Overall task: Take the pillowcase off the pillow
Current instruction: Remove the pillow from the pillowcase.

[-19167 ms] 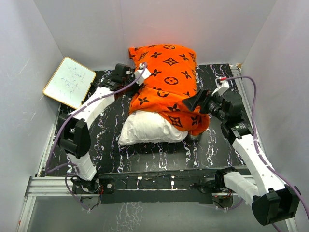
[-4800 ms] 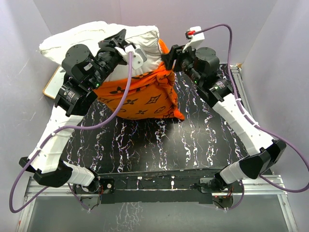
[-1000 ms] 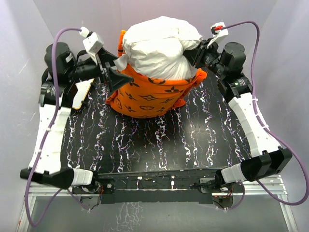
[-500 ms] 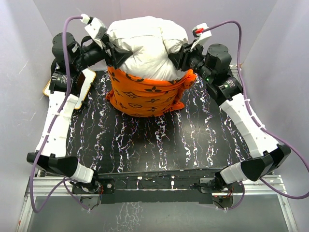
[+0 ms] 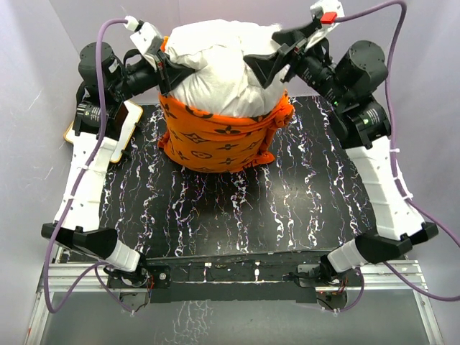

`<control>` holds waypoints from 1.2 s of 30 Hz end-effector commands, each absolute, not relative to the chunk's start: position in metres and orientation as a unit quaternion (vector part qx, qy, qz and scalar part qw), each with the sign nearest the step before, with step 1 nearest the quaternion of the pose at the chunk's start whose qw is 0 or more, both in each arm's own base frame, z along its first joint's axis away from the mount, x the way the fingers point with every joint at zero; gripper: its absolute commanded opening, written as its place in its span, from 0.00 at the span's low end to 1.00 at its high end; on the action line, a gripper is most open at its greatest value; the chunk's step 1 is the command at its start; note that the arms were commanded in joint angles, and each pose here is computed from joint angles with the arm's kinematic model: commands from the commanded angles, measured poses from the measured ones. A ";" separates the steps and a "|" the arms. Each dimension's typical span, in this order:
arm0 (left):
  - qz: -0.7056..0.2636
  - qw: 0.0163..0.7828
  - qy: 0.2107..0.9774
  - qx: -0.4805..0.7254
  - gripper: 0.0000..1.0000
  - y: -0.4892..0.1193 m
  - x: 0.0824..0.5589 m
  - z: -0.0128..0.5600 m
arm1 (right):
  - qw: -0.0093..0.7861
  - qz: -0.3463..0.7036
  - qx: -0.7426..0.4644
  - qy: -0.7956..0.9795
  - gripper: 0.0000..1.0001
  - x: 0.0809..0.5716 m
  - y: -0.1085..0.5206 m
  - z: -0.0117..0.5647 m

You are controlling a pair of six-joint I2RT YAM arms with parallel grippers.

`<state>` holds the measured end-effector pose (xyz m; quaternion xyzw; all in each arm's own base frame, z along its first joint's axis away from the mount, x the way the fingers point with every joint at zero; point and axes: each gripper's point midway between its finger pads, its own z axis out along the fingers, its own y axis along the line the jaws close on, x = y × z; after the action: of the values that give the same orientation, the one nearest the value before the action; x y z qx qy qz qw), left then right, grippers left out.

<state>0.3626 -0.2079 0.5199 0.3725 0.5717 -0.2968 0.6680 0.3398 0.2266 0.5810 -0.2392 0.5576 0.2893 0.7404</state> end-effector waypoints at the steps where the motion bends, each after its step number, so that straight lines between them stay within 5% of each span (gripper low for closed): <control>1: -0.332 0.651 0.530 0.430 0.00 -0.241 0.310 0.536 | 0.749 0.350 -0.349 0.442 0.98 0.301 0.271 0.630; 24: -0.303 0.645 0.507 0.486 0.00 -0.266 0.278 0.543 | 0.588 0.337 -0.535 0.504 0.98 0.255 0.289 0.474; 32: -0.335 0.643 0.500 0.473 0.00 -0.269 0.268 0.556 | 0.573 0.282 -0.509 0.576 0.99 0.303 0.295 0.441; 34: -0.343 0.644 0.501 0.464 0.00 -0.269 0.266 0.561 | 0.571 0.260 -0.485 0.609 0.88 0.327 0.296 0.423; 36: -0.346 0.646 0.505 0.456 0.17 -0.268 0.266 0.564 | 0.571 0.233 -0.451 0.646 0.60 0.355 0.295 0.403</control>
<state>0.2800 -0.2753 0.5026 0.4726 0.5690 -0.3463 0.5770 0.3027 0.2942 0.4849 -0.5077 0.5146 0.2694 0.6363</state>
